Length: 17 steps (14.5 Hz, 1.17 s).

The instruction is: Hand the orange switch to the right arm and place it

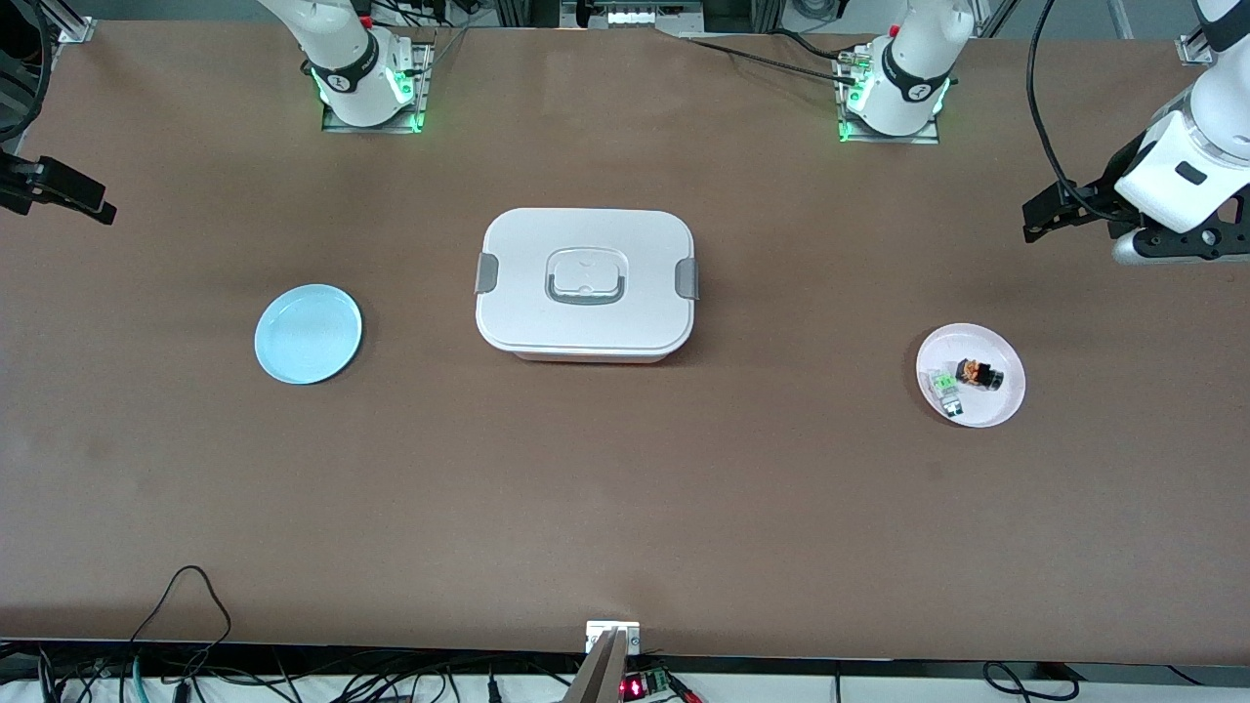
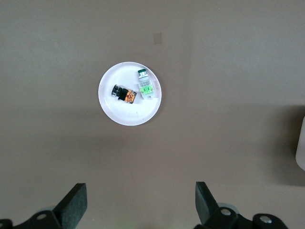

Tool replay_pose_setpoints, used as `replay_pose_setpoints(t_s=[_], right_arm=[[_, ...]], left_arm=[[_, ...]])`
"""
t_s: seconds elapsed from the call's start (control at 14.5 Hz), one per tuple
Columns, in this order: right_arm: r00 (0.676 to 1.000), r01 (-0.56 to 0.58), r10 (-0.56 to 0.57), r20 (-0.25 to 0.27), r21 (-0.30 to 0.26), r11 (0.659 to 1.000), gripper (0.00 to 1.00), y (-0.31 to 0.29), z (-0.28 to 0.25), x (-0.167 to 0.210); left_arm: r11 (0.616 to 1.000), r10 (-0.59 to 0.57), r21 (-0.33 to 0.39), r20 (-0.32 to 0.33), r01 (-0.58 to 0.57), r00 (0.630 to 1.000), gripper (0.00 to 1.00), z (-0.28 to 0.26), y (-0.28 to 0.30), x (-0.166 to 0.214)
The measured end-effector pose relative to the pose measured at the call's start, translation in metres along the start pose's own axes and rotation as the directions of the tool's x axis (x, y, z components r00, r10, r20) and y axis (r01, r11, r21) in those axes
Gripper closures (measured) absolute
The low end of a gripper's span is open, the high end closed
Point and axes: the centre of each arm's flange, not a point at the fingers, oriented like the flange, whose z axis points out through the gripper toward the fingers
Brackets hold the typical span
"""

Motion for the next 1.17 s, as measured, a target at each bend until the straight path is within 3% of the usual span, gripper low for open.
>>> replay_pose_setpoints(t_s=[0.83, 1.17], right_arm=[[1.000, -0.002, 0.002, -0.006, 0.000, 1.000, 0.00, 0.0010, -0.0033, -0.0001], [1.000, -0.002, 0.002, -0.004, 0.000, 1.000, 0.00, 0.0010, -0.0031, -0.0004]], left_arm=[[1.000, -0.002, 0.000, 0.003, 0.002, 1.000, 0.00, 0.0007, -0.0001, 0.0002], [1.000, -0.002, 0.002, 0.040, 0.002, 0.999, 0.00, 0.0040, 0.0000, -0.0038]])
